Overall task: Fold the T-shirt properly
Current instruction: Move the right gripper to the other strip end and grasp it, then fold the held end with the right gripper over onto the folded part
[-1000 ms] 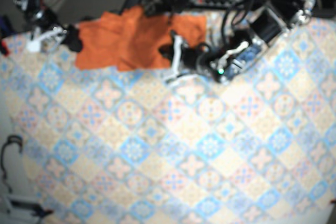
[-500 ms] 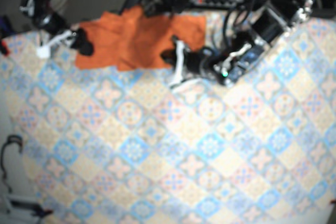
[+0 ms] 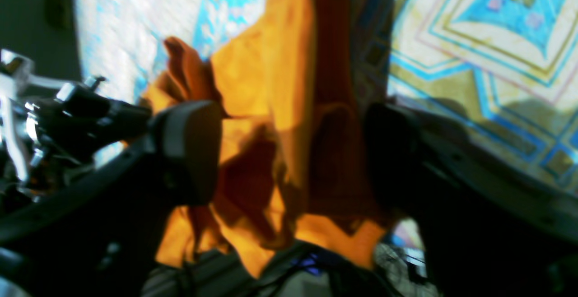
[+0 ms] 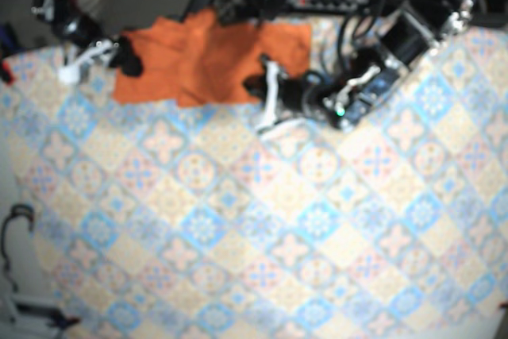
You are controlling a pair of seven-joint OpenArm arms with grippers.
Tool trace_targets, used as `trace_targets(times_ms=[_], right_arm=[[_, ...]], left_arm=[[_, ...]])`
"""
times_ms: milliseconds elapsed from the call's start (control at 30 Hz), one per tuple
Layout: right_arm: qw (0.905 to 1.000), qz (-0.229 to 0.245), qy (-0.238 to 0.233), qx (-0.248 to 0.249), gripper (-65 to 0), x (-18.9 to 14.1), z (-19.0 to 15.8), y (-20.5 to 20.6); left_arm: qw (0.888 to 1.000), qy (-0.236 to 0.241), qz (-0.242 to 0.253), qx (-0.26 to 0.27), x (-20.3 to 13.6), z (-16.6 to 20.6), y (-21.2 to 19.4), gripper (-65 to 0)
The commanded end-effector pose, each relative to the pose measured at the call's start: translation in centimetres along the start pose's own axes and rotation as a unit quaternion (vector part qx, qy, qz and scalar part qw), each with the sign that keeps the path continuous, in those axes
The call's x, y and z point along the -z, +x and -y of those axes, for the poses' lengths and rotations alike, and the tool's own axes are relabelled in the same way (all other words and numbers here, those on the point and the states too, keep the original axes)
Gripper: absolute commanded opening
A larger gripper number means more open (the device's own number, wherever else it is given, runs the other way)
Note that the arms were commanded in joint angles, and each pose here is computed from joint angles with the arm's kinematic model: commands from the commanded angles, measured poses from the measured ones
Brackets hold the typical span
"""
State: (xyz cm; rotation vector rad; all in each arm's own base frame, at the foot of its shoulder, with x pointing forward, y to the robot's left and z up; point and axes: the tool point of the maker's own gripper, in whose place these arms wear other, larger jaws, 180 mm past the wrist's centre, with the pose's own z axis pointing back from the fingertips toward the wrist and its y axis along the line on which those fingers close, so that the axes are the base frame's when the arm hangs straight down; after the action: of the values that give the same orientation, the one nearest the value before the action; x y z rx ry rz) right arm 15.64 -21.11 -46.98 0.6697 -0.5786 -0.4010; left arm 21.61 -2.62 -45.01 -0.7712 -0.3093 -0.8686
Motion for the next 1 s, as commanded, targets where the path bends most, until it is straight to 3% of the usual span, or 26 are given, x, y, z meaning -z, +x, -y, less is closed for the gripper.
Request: trace_targets(times_ms=[0,100,233,500,600,800,967], right_arm=[[0.998,-0.054,-0.029,-0.014,-22.2,-0.3,1.1,-2.2],[0.9959,-0.075,-0.043,-0.026,-30.8,0.3,1.2,-3.6],[0.9922,-0.097,-0.062,-0.047,-35.7,0.4,1.6,-4.5],[0.9885,-0.074,-0.029,-0.129,-53.3,1.2,-2.5,-1.7],[0.9862,-0.064,-0.025,-0.151,-64.5,0.9,-3.6,-0.9],[0.9822,-0.04,-0.018,-0.183,-65.0,0.5,-5.3,0.9],[0.9818,-0.034,-0.017,-0.186,-65.0,0.5,-5.5,1.4]], left_arm=[[1.0,-0.004,0.022,0.007,-0.5,0.1,1.6,-65.0],[1.0,-0.004,0.022,0.007,-0.5,0.1,1.6,-65.0],[1.0,-0.004,0.022,0.007,-0.5,0.1,1.6,-65.0],[1.0,-0.004,0.022,0.007,-0.5,0.1,1.6,-65.0],[1.0,-0.004,0.022,0.007,-0.5,0.1,1.6,-65.0],[1.0,0.001,0.016,0.006,-0.9,-0.3,1.0,-65.0],[0.999,0.015,-0.044,-0.004,-2.0,-1.4,-2.4,-65.0]])
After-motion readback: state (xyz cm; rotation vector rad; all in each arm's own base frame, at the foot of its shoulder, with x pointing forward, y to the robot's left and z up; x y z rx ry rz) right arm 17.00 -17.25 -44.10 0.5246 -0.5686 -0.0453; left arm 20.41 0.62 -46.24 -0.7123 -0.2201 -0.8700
